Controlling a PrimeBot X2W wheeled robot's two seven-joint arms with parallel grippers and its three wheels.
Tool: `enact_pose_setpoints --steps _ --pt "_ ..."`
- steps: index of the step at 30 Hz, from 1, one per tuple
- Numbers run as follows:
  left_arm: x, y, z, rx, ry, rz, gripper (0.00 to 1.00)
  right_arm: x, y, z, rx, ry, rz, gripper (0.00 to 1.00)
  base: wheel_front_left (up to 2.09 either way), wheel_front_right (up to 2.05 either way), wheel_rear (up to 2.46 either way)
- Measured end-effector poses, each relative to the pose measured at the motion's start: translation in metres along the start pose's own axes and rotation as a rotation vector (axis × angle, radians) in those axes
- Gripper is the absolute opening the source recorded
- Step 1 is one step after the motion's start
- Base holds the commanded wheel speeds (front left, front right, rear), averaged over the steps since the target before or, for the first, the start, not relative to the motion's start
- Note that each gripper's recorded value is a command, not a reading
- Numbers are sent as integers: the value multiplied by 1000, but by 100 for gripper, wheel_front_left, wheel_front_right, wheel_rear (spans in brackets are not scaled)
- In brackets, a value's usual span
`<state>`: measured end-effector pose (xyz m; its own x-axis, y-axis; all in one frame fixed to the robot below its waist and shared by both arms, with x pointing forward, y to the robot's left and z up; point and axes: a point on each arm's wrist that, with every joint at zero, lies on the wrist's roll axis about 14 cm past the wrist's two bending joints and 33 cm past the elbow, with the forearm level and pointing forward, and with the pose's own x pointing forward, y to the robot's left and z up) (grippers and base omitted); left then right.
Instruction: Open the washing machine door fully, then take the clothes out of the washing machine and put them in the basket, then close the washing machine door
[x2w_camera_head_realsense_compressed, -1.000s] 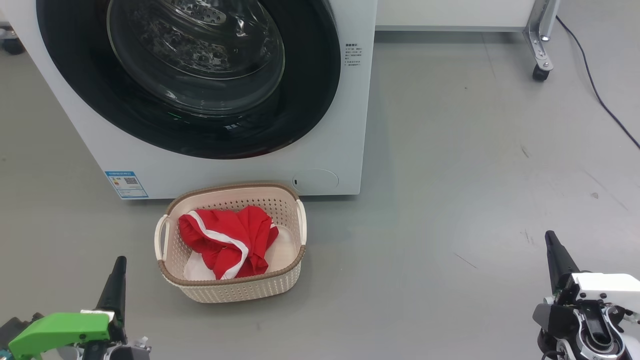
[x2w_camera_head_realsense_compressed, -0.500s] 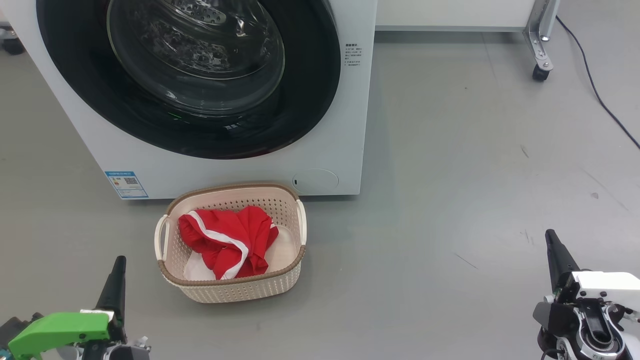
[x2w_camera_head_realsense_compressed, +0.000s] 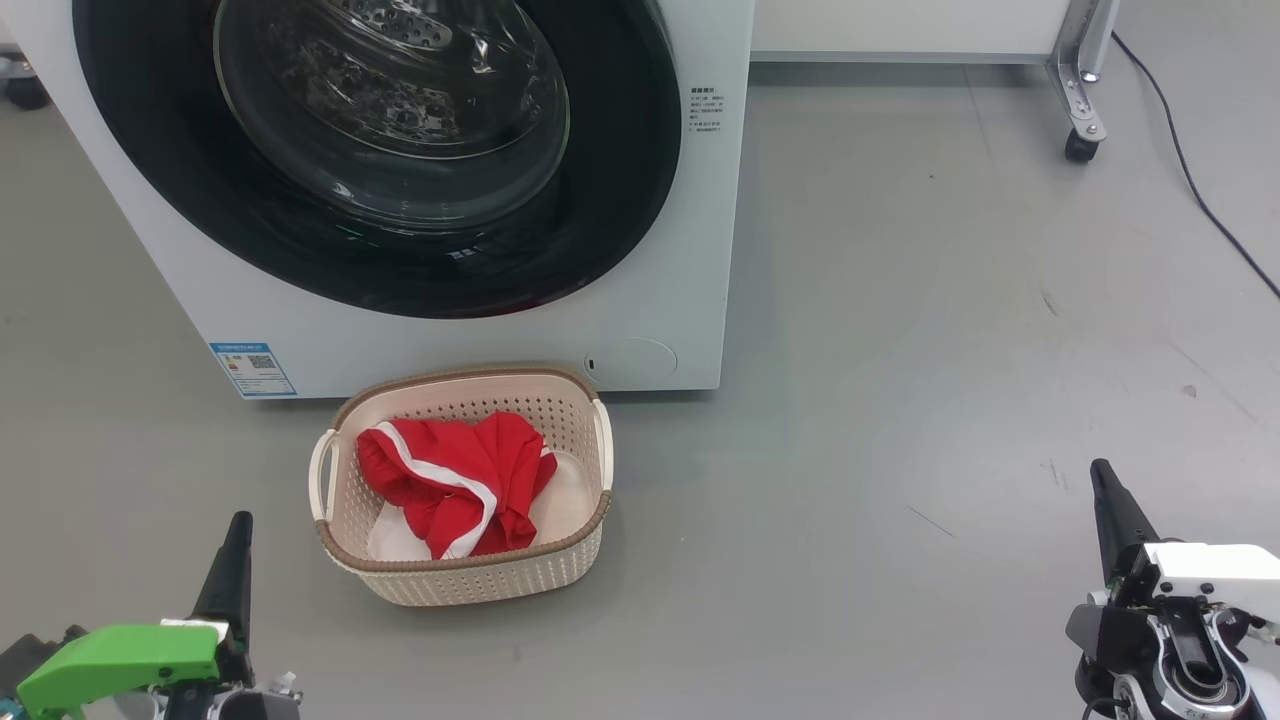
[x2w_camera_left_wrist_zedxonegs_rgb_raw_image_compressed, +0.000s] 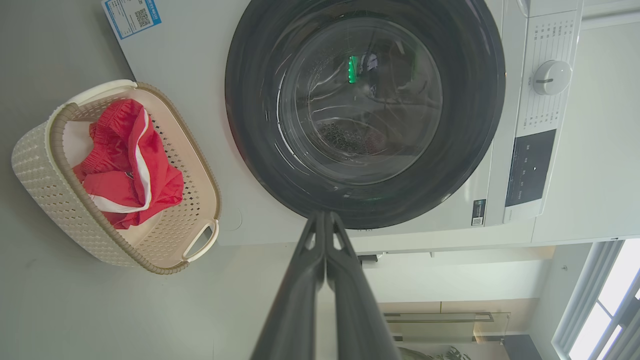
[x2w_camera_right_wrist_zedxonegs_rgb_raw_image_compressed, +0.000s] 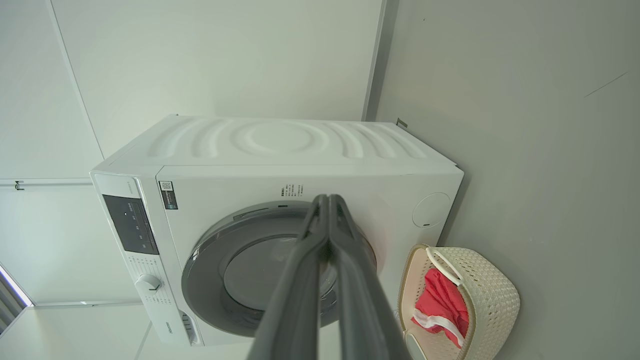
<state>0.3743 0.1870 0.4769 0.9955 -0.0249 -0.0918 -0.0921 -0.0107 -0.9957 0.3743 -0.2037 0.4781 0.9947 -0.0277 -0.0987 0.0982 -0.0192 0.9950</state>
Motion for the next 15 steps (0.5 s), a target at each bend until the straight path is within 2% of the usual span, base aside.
enact_pose_setpoints --steps 15 --pt "0 0 0 -2 -2 -1 0 0 -1 1 1 -2 -3 0 0 0 0"
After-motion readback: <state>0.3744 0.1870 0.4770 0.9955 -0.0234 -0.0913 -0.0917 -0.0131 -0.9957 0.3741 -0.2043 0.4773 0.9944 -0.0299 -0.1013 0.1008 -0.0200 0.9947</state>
